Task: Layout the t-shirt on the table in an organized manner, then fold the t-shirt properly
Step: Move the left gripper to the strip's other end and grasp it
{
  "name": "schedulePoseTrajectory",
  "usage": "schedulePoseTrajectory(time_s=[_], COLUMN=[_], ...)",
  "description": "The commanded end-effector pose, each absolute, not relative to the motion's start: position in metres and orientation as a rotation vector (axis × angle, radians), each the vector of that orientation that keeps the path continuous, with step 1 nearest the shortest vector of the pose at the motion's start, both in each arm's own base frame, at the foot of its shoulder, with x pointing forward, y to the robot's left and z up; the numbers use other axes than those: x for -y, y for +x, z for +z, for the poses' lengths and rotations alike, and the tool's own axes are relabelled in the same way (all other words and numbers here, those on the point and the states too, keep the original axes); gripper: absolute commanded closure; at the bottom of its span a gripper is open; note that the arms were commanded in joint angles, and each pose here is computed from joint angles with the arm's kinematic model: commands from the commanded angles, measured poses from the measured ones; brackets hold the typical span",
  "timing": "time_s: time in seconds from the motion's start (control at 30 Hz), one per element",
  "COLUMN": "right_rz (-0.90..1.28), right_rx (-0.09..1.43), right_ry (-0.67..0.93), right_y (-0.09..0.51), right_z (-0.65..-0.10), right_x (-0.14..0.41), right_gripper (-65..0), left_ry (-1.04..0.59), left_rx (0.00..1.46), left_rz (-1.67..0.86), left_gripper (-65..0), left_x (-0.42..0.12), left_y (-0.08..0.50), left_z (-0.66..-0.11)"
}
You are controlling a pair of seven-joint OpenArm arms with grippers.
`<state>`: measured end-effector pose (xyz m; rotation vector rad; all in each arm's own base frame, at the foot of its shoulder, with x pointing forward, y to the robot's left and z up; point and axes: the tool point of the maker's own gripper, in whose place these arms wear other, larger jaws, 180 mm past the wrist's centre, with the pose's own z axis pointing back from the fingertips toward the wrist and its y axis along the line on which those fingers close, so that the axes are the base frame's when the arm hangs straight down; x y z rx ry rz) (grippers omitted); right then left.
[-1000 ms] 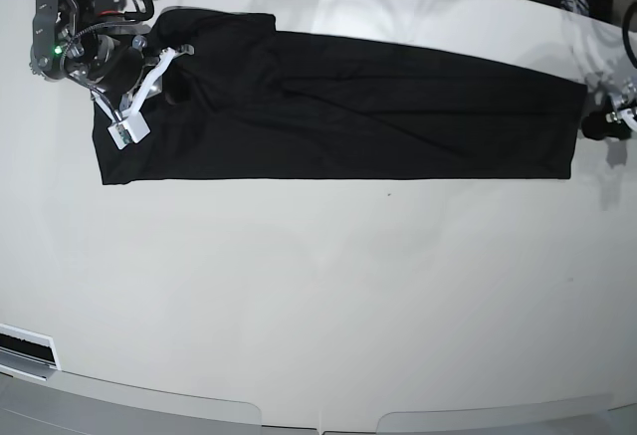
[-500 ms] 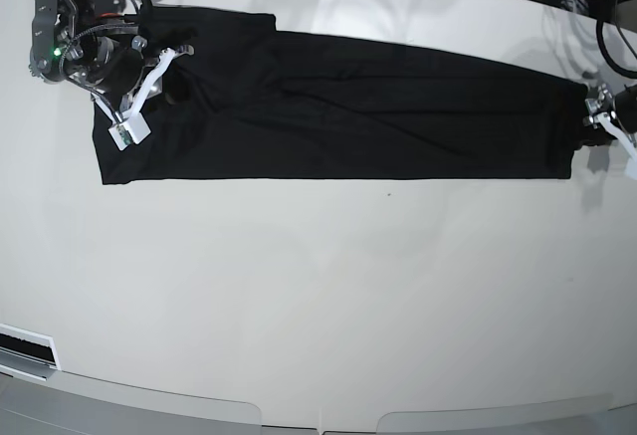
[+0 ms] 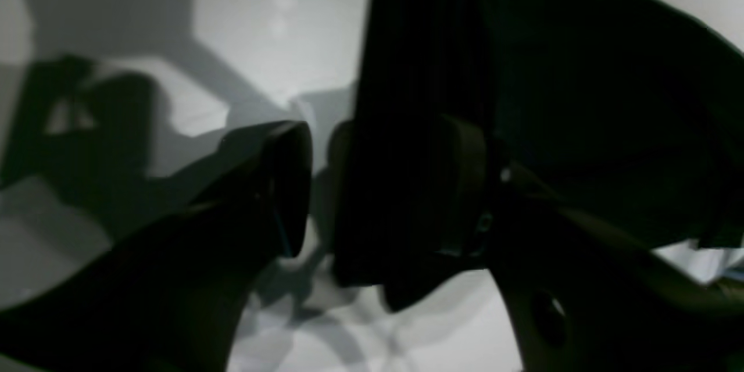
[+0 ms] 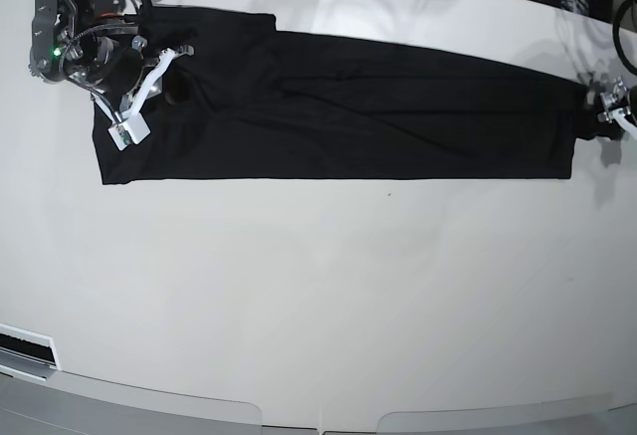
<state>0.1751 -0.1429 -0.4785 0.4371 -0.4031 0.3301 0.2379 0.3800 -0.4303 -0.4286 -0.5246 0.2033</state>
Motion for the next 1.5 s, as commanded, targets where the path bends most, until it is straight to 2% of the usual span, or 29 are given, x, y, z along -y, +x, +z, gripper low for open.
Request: schedulePoseTrajectory(time_s=[0.0,0.27,0.43,0.73,0.93,1.47], right_rz=[0.353,0.353,0.353,0.344,0.344,0.345], right_rx=[0.353,0.354,0.353,0.381,0.381,0.380], right_ry=[0.404,0.404,0.403,0.422,0.422,0.422], right_y=[0.167,0.167,0.167,0.176,0.176,0.176], right_z=[-0.483,-0.483,-0.483,-0.478,-0.478,-0.478], right_x=[0.151,0.151,0.151,0.147,0.147,0.147], right_gripper=[0.0,0.0,0.0,0.0,0.0,0.0], left_ry=[-0.422,-0.499,-0.470,-0.459,-0.396,-0.416], left_rx=[0.562,0.515,0.542,0.517,0.541,0.524], left_rz=[0.193,0.175,0.158,0.147,0.128,0.121], left_gripper=[-33.4,-33.4,-33.4,-33.4,-33.4,-33.4], left_x=[-0.391,-0.377,-0.389,-0.386,-0.391,-0.367], left_y=[0.247,0.245,0.251,0.246,0.250,0.247], left_z=[-0.413,-0.404,-0.389,-0.397,-0.406,-0.429])
